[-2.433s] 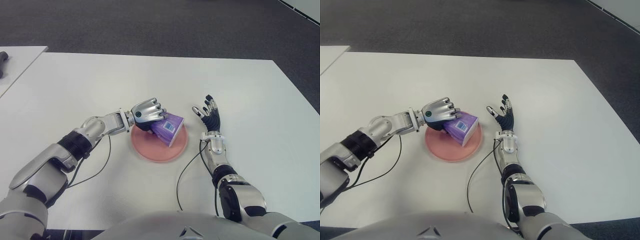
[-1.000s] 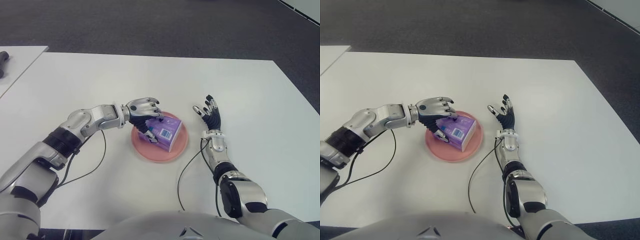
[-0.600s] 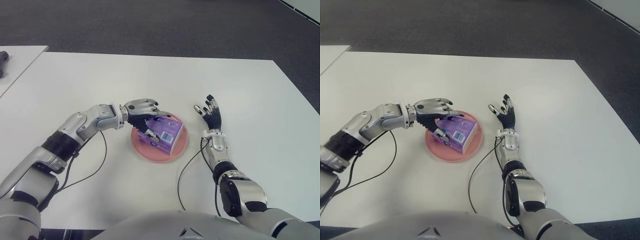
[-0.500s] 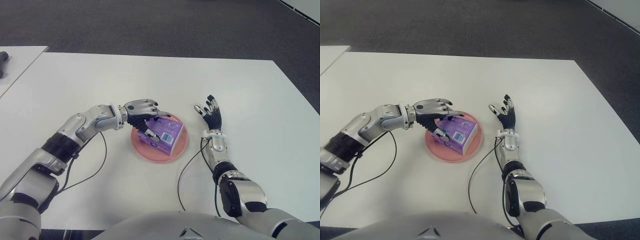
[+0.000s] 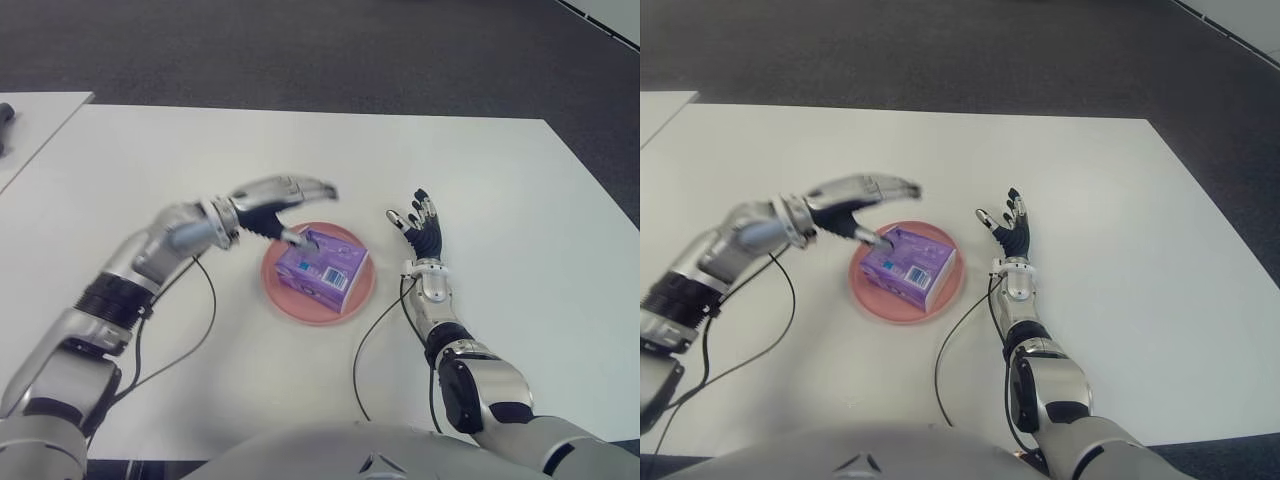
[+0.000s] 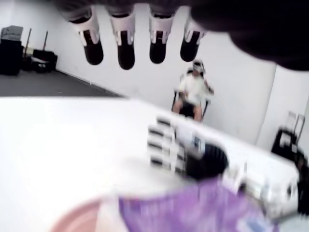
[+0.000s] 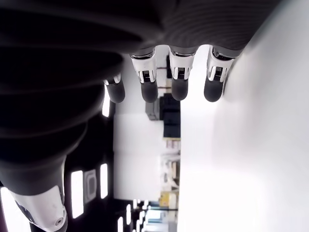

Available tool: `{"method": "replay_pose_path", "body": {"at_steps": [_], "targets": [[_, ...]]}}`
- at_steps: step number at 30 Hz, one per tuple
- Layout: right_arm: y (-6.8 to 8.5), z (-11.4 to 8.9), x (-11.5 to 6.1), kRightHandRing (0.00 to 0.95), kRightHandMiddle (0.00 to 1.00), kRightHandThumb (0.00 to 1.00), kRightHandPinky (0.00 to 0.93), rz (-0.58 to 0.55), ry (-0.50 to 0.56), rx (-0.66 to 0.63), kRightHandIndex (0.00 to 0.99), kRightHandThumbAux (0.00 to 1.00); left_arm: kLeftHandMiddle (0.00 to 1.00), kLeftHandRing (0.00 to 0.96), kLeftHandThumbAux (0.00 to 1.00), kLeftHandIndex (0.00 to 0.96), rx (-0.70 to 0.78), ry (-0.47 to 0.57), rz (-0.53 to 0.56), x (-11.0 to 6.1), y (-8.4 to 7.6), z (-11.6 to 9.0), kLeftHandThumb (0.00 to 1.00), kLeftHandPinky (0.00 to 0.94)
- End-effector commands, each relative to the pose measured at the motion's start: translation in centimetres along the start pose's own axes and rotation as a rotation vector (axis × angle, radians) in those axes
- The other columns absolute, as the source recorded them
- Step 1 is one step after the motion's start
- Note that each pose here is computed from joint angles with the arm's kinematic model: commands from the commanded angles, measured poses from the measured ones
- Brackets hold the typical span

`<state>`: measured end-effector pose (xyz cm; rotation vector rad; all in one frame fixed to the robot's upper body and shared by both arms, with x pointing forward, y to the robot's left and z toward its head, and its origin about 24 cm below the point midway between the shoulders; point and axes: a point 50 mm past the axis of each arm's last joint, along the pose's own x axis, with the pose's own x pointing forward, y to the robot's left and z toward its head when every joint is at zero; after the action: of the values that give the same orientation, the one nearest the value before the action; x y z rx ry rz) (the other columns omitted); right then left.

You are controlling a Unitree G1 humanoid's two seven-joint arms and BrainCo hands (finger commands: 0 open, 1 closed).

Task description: Put the tissue paper into the plate.

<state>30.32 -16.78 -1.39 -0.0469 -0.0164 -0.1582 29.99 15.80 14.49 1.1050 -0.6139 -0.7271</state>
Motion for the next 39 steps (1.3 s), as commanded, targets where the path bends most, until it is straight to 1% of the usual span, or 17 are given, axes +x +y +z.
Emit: {"method": "replay_pose_path", "body": {"at_steps": [1, 2, 3, 5, 6, 8, 9, 11, 14, 20, 23, 29, 35, 39], "targets": [[-0.1, -3.4, -2.5, 0.000, 0.004, 0.152, 0.034, -0.012, 0.177, 0.000, 0.015, 0.696, 0.000, 0.000, 0.161, 0.000, -0.184, 0.080, 0.228, -0.6, 1.5, -1.0, 0.318, 0.000], [0.0, -3.4, -2.5, 0.000, 0.005, 0.151, 0.035, -0.016, 0.177, 0.001, 0.015, 0.696, 0.000, 0.000, 0.186, 0.000, -0.235, 0.118, 0.323, -0.6, 1.8, -1.6, 0.282, 0.000], [0.1, -3.4, -2.5, 0.000, 0.004, 0.149, 0.035, -0.018, 0.176, 0.002, 0.015, 0.693, 0.000, 0.000, 0.222, 0.000, -0.266, 0.146, 0.382, -0.7, 2.0, -2.1, 0.236, 0.000], [0.2, -3.3, -2.5, 0.000, 0.004, 0.147, 0.035, -0.021, 0.175, 0.003, 0.015, 0.692, 0.000, 0.000, 0.254, 0.000, -0.296, 0.189, 0.460, -0.7, 2.3, -2.9, 0.195, 0.000], [0.3, -3.4, -2.5, 0.000, 0.004, 0.147, 0.034, -0.021, 0.176, 0.004, 0.015, 0.691, 0.000, 0.000, 0.266, 0.000, -0.324, 0.236, 0.533, -0.7, 2.4, -3.6, 0.179, 0.000], [0.5, -3.4, -2.6, 0.000, 0.003, 0.146, 0.032, -0.019, 0.178, 0.007, 0.017, 0.686, 0.000, 0.000, 0.313, 0.000, -0.376, 0.312, 0.640, -0.8, 2.3, -4.3, 0.099, 0.000], [0.6, -3.4, -2.6, 0.000, 0.002, 0.146, 0.030, -0.017, 0.179, 0.008, 0.018, 0.684, 0.000, 0.000, 0.327, 0.000, -0.396, 0.335, 0.669, -0.7, 2.1, -4.5, 0.067, 0.000], [0.8, -3.5, -2.6, 0.000, 0.002, 0.147, 0.027, -0.011, 0.183, 0.010, 0.019, 0.680, 0.000, 0.000, 0.340, 0.000, -0.448, 0.374, 0.710, -0.6, 1.9, -4.6, 0.035, 0.000], [0.6, -3.5, -2.4, 0.000, 0.002, 0.156, 0.024, 0.034, 0.201, 0.003, 0.023, 0.672, 0.000, 0.000, 0.362, 0.000, -0.611, 0.471, 0.792, -0.5, 0.1, -5.6, 0.011, 0.000], [0.6, -3.5, -2.3, 0.000, 0.002, 0.144, 0.019, 0.069, 0.209, -0.008, 0.025, 0.668, 0.000, 0.000, 0.410, 0.000, -0.743, 0.526, 0.859, -0.7, -1.0, -6.2, 0.007, 0.000], [0.5, -3.5, -2.2, 0.000, 0.000, 0.133, 0.013, 0.069, 0.209, -0.009, 0.024, 0.669, 0.000, 0.000, 0.427, 0.000, -0.769, 0.533, 0.871, -0.7, -1.2, -6.3, 0.009, 0.000], [0.7, -3.7, -2.4, 0.000, 0.001, 0.112, 0.016, 0.046, 0.223, -0.029, 0.021, 0.670, 0.000, 0.000, 0.446, 0.000, -0.802, 0.560, 0.905, -1.1, -2.0, -6.9, 0.015, 0.000], [0.8, -3.8, -2.7, 0.000, 0.000, 0.113, 0.015, 0.046, 0.217, -0.044, 0.020, 0.657, 0.000, 0.000, 0.454, 0.000, -0.809, 0.623, 0.910, -1.8, -4.1, -7.4, 0.006, 0.000], [0.6, -3.8, -2.6, 0.000, 0.000, 0.121, 0.021, 0.045, 0.213, -0.042, 0.019, 0.643, 0.000, 0.000, 0.454, 0.000, -0.821, 0.649, 0.895, -1.9, -5.9, -7.1, 0.002, 0.000]]}}
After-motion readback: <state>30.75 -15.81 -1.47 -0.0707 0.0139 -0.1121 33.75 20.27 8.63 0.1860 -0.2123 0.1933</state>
